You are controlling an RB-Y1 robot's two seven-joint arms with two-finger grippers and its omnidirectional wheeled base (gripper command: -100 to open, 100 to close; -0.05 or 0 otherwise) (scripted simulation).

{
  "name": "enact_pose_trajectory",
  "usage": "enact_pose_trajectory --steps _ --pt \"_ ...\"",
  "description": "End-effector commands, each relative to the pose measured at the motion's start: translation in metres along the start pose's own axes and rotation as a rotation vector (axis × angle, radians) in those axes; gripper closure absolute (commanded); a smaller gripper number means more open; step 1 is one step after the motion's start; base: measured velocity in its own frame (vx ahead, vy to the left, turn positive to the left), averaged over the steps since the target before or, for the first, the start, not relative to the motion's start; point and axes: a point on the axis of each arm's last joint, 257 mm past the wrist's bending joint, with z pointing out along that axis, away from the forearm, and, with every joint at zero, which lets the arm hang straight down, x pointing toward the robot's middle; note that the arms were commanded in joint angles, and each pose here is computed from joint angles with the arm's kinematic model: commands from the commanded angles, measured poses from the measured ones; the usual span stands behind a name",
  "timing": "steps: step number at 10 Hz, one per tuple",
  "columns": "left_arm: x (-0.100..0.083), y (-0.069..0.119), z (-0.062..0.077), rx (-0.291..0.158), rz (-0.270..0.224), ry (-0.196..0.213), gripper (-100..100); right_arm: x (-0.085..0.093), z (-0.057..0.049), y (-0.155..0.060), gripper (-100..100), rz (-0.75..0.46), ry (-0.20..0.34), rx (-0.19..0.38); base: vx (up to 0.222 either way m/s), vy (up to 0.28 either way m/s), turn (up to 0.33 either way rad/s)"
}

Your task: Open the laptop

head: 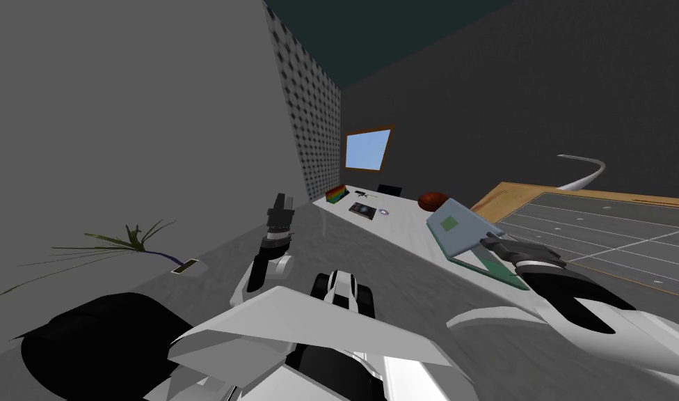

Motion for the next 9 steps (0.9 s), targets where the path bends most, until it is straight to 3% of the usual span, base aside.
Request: enact_pose_trajectory --steps 1,8,9 --pt "0.000 0.000 0.000 0.000 0.000 0.000 0 0.013 0.000 0.002 100 0.044 0.005 -0.037 0.091 0.027 -0.116" --pt "0.000 0.000 0.000 0.000 0.000 0.000 0 0.034 -0.001 0.005 100 0.166 0.001 -0.121 0.077 0.016 -0.116" --pt "0.000 0.000 0.000 0.000 0.000 0.000 0 0.043 -0.001 0.001 100 0.207 0.009 -0.127 0.068 0.005 -0.109"
